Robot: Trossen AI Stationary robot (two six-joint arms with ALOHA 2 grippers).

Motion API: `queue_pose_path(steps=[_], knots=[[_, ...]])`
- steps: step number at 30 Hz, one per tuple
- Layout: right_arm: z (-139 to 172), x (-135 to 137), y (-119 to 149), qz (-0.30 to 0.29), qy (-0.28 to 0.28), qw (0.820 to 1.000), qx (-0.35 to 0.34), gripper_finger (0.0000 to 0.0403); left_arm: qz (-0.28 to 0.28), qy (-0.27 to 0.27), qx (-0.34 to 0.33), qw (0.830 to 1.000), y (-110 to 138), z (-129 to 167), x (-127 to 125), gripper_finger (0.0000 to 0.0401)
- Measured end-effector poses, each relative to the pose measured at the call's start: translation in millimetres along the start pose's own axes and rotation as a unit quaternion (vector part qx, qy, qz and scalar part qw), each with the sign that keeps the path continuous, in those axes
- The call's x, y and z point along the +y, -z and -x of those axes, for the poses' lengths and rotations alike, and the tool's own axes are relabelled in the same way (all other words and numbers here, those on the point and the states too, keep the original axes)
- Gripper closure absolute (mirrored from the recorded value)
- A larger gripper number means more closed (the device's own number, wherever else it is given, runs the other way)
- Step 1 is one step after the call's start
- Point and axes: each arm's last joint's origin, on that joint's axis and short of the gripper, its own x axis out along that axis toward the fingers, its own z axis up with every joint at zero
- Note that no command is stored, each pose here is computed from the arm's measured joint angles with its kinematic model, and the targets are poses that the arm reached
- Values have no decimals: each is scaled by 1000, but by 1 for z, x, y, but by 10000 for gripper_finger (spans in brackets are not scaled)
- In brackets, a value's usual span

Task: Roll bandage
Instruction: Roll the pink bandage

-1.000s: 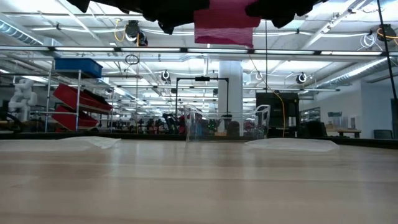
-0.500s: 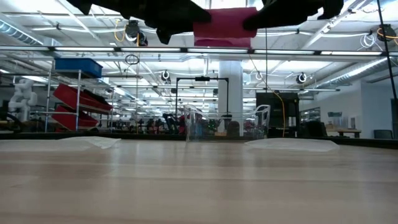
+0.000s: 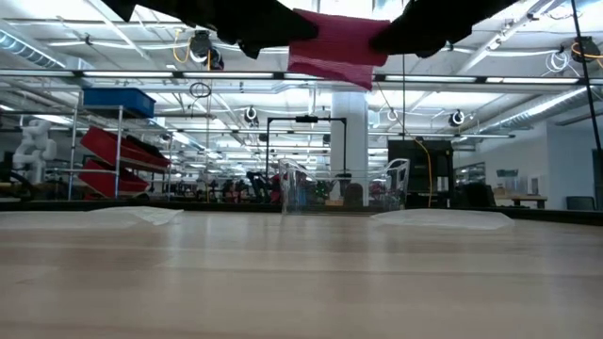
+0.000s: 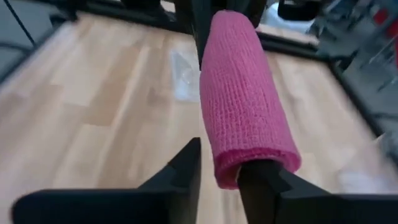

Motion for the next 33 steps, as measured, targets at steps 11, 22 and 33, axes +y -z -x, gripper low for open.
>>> queue_pose_path(steps=[11, 22, 33], knots=[[12, 1, -12, -103, -83, 990, -41, 259, -109, 8, -8, 994, -5, 2, -9, 373], [8, 2, -8, -47, -31, 998, -34, 340, -113, 13, 2, 993, -3, 3, -14, 369], [-3, 16, 3, 122, 48, 991, -5, 394, 26, 51, 8, 998, -2, 1, -9, 256]])
